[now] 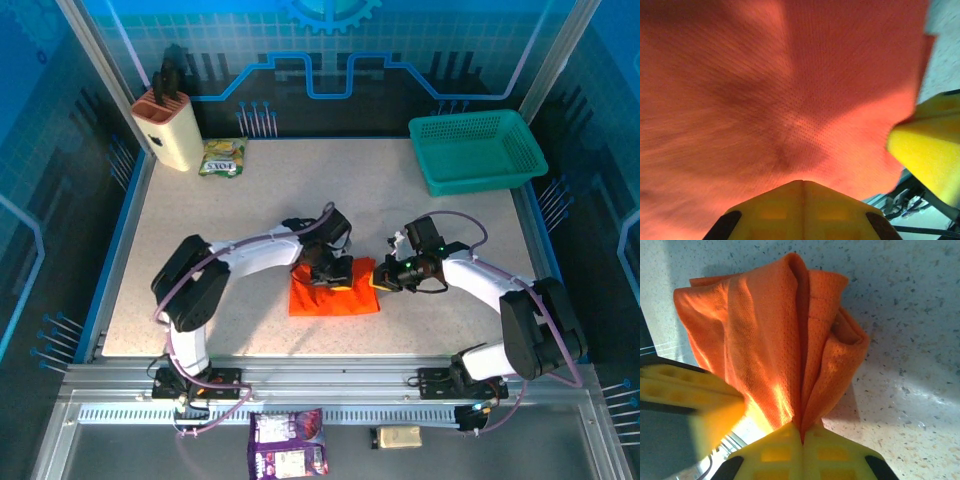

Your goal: Fold the inside-out t-shirt

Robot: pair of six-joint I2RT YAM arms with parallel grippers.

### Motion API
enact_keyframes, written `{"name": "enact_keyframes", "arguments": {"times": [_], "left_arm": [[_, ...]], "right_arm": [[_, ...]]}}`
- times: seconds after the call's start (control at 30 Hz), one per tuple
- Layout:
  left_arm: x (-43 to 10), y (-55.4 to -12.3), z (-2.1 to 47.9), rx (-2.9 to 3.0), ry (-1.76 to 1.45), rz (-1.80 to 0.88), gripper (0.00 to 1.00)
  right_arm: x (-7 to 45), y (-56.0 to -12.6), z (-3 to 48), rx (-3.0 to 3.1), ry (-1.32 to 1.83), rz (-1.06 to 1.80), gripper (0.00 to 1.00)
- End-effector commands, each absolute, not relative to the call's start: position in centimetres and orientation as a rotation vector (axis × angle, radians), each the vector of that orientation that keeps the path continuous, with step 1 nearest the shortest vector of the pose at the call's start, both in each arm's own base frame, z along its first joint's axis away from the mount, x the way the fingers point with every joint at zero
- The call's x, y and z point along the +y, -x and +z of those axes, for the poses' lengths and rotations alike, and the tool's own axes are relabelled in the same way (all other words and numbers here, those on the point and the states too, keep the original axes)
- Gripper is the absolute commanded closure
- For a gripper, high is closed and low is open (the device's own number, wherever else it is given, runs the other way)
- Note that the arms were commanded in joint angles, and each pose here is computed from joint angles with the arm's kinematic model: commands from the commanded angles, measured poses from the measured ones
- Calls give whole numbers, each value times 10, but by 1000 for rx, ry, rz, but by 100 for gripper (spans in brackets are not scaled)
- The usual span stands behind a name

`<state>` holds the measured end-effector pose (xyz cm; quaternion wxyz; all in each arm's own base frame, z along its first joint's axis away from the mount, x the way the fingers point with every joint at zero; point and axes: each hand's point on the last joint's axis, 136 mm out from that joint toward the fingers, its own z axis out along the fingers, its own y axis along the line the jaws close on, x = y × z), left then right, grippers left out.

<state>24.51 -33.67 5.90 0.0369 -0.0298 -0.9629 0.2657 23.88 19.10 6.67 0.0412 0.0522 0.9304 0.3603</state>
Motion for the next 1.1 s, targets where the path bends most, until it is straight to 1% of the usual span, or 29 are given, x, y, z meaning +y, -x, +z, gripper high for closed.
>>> {"name": "enact_keyframes", "arguments": {"times": [0.0, 0.13, 0.23, 0.33, 0.4, 0.47, 0.53, 0.67, 0.8, 0.87, 1.07], "left_arm": [[-340, -241, 37, -2917, 41, 758, 94], [-328, -236, 13, -2912, 36, 636, 95], [-327, -234, 12, -2907, 42, 635, 95], [-329, -236, 16, -2911, 46, 653, 95], [-328, -235, 17, -2914, 48, 650, 95], [-328, -236, 19, -2918, 47, 649, 94], [-327, -235, 20, -2919, 51, 646, 94], [-325, -236, 21, -2925, 49, 631, 95], [-323, -236, 20, -2928, 45, 620, 94], [-322, -236, 20, -2928, 45, 615, 95], [-322, -236, 21, -2931, 45, 609, 94]], "right_arm": [[196, -243, 75, 2803, -166, 1185, 100], [201, -243, 79, 2770, -169, 1248, 100], [201, -243, 76, 2767, -170, 1256, 100], [197, -242, 67, 2793, -164, 1200, 100], [192, -242, 60, 2814, -152, 1144, 90], [186, -242, 50, 2841, -129, 1077, 75], [181, -241, 40, 2869, -116, 1022, 67], [177, -240, 30, 2877, -110, 1012, 54], [176, -239, 24, 2864, -128, 1053, 50], [181, -240, 26, 2835, -132, 1133, 49], [194, -231, 30, 2804, -108, 1306, 48]]}}
